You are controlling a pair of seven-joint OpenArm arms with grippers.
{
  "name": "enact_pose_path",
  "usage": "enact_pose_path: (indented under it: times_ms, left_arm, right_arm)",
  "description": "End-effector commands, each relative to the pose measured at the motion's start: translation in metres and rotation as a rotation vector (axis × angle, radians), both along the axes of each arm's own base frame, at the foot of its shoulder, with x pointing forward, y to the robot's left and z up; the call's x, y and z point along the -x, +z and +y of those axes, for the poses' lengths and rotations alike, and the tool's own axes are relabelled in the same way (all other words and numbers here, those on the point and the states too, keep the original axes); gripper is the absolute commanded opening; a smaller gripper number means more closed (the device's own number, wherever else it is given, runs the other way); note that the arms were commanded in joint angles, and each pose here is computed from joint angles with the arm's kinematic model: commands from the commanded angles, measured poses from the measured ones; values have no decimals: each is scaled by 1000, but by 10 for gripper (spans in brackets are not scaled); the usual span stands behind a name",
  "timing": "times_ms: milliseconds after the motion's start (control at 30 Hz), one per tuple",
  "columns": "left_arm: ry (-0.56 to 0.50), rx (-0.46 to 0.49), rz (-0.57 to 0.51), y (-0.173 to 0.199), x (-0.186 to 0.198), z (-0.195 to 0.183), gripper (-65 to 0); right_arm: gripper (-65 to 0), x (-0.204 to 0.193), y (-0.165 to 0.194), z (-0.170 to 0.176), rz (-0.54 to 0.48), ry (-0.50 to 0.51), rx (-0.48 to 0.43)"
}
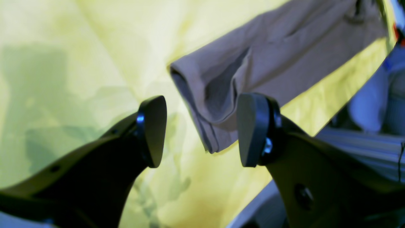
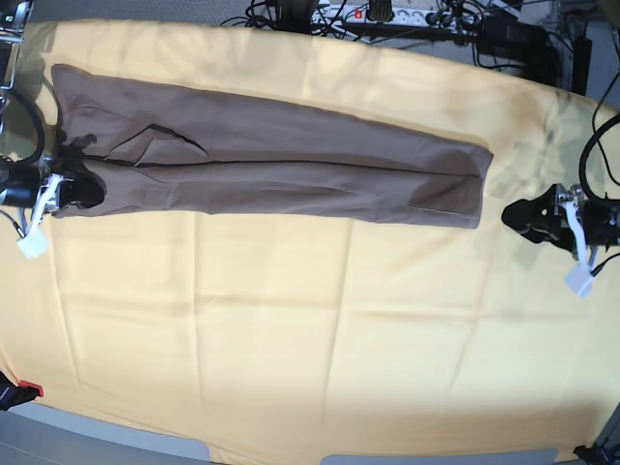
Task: Fold the T-shirt properly
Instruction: 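Release the hem and regrasp the folded edge at both ends, then grasp the folded strip's end near the left gripper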
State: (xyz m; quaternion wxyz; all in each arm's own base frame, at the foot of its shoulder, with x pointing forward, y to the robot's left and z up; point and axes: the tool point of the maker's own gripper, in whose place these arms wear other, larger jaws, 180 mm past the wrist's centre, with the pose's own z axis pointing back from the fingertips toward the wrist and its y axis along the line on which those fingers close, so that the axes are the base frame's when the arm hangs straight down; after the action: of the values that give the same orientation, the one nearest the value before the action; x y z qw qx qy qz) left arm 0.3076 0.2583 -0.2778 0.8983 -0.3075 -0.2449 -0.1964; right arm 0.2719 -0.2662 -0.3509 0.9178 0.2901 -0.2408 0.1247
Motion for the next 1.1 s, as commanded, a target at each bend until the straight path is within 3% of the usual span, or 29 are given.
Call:
enact_pose_path:
  times_ms: [0, 267, 633, 833, 1067]
  left_arm:
    - [16, 15, -49, 15, -6, 5, -279]
    - [164, 44, -84, -10, -4, 13, -279]
    - [192, 7, 62, -68, 31, 1, -279]
    - [218, 36, 57, -78, 40, -2, -279]
    - [166, 185, 106, -76, 55, -34, -279]
  right_arm:
    - [-650, -6, 9, -5, -38, -12, 4]
    - [-650, 6, -44, -22, -41, -72, 223]
    - [-650, 15, -52, -19, -13, -66, 224]
    - [-650, 14, -49, -15, -20, -71, 197]
    - [-650, 12, -47, -13, -27, -75, 176]
